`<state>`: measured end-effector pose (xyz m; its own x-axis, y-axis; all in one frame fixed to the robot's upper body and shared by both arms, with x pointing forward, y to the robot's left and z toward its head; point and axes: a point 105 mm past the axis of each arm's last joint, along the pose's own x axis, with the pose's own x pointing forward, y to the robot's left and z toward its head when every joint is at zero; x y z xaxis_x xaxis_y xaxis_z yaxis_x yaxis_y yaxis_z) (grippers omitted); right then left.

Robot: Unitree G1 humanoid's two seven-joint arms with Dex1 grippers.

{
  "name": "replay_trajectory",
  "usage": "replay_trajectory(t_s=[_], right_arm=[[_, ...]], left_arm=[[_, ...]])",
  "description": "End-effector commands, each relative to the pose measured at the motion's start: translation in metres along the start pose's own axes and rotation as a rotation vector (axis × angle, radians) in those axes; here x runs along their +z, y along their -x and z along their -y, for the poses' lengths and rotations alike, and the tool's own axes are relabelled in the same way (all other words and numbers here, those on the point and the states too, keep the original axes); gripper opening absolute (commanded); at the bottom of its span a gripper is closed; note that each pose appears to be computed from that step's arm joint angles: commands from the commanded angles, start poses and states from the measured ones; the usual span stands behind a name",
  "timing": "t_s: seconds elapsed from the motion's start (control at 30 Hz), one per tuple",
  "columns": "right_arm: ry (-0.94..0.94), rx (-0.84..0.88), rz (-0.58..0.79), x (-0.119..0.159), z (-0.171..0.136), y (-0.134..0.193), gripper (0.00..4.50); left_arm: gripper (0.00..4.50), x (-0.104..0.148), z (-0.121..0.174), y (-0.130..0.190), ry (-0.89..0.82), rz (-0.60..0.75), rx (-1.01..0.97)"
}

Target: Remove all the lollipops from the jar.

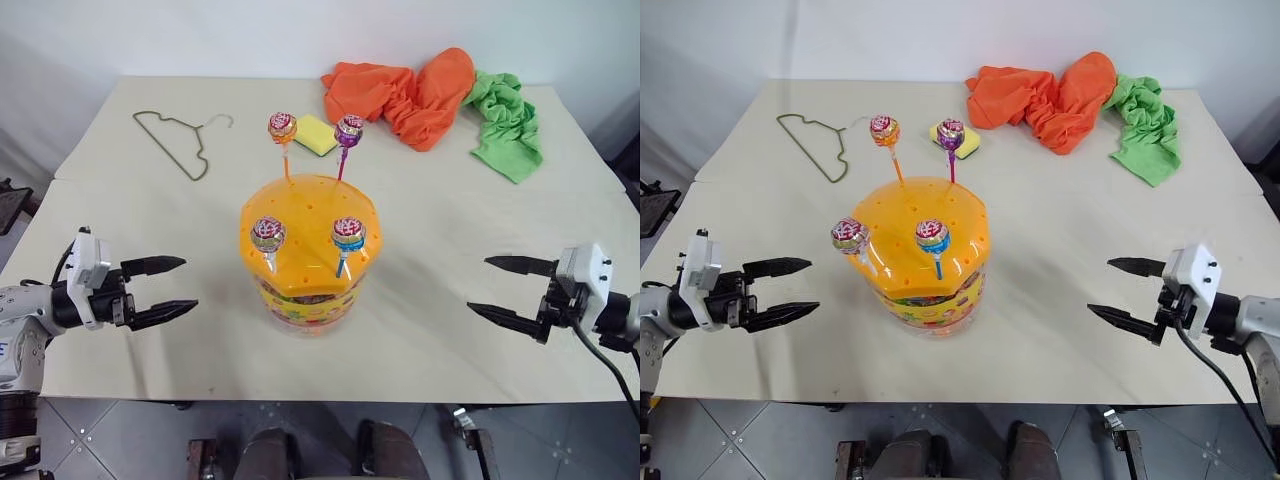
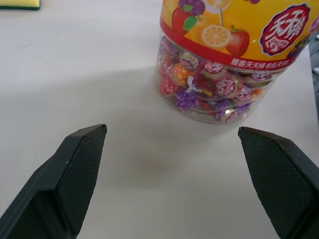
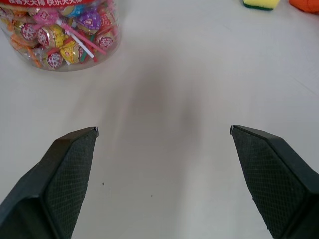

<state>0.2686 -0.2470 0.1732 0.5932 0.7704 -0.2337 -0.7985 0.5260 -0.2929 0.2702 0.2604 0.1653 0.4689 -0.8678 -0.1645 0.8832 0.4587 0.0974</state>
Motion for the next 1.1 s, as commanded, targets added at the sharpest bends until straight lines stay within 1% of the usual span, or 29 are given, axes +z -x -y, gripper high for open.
replay_trajectory(t_s=[0.03,0.17,0.23,0.3,0.4,0.5,0.53,0.6,0.63,0.73,0.77,0.83,0.93,1.1], right_arm=[[0.026,0.007,-0.002,0.008,0.004,0.004,4.45],[0.027,-0.002,-0.015,0.009,0.01,0.008,4.45],[0.031,-0.003,-0.032,0.009,0.012,0.01,4.45],[0.035,-0.003,-0.036,0.01,0.014,0.011,4.45],[0.03,0.004,-0.032,0.014,0.014,0.013,4.45],[0.011,0.035,-0.01,0.02,0.009,0.013,4.45],[0.008,0.045,-0.002,0.022,0.008,0.013,4.45],[-0.01,0.055,0.041,0.034,0.008,0.015,4.45],[-0.018,0.058,0.057,0.038,0.008,0.015,4.45],[-0.041,0.019,0.187,0.066,0.013,0.016,4.45],[-0.045,0.029,0.225,0.075,0.011,0.018,4.45],[-0.042,0.051,0.248,0.085,0.004,0.02,4.45],[-0.027,0.065,0.249,0.092,-0.006,0.018,4.45],[0.02,0.021,0.297,0.106,-0.01,0.018,4.45]], left_arm=[[4.5,0.011,0.005,-0.001,-0.012,0.013,-0.023],[4.5,0.014,0.005,-0.007,-0.014,0.003,0.008],[4.5,0.017,0.005,-0.01,0.071,0.002,0.009],[4.5,0.02,0.007,-0.011,0.111,0.006,0.002],[4.5,0.031,0.007,-0.013,0.037,0.043,0.006],[4.5,0.048,0.006,-0.013,0.042,0.07,-0.006],[4.5,0.058,0.005,-0.015,0.006,0.072,-0.014],[4.5,0.085,0.007,-0.018,-0.087,0.111,-0.044],[4.5,0.092,0.007,-0.019,-0.11,0.125,-0.053],[4.5,0.11,0.005,-0.023,-0.154,0.148,-0.082],[4.5,0.123,0.003,-0.028,-0.186,0.186,-0.1],[4.5,0.139,0.001,-0.035,-0.218,0.238,-0.134],[4.5,0.15,-0.001,-0.041,-0.234,0.265,-0.185],[4.5,0.161,-0.01,-0.073,-0.253,0.286,-0.292]])
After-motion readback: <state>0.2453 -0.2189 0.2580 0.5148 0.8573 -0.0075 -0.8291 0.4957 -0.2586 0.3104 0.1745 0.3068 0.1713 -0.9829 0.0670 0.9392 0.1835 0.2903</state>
